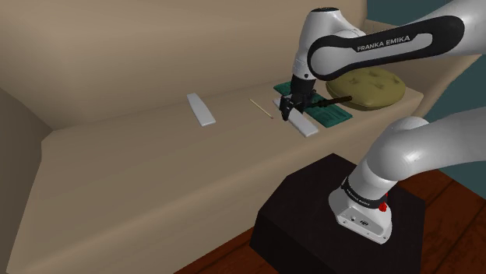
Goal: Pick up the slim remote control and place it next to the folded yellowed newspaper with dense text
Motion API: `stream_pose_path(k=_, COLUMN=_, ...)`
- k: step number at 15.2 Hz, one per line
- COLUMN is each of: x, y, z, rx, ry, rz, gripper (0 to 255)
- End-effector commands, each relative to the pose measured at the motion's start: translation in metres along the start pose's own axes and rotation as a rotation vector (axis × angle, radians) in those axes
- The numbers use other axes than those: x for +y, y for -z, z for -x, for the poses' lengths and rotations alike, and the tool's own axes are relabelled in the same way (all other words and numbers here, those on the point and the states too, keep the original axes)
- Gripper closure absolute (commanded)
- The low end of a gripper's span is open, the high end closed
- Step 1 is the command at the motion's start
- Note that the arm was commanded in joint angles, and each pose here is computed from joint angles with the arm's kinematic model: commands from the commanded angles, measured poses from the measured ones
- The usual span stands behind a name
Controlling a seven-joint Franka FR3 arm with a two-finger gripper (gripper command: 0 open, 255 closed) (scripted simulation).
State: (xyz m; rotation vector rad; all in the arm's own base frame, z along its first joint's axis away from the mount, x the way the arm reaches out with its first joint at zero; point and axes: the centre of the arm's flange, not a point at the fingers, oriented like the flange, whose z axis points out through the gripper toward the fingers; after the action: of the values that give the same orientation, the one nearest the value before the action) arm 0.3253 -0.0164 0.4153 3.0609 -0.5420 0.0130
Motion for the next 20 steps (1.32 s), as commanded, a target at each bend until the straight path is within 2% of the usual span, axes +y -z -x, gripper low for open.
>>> stream_pose_path(k=1, x=0.000, y=-0.010, z=0.000, rx=-0.001, ry=0.000, rz=0.000, gripper=255)
stream_pose_path(k=7, x=-0.001, y=-0.041, z=0.001, rx=-0.001, ry=0.000, rz=0.000, gripper=255)
stream_pose_path(k=14, x=-0.001, y=-0.041, z=0.001, rx=-0.001, ry=0.000, rz=0.000, gripper=255)
stream_pose_path(k=15, x=-0.001, y=-0.040, z=0.000, rx=-0.001, ry=0.000, rz=0.000, gripper=0)
stream_pose_path(k=20, x=-0.001, y=-0.041, z=0.001, rx=-0.001, ry=0.000, rz=0.000, gripper=0)
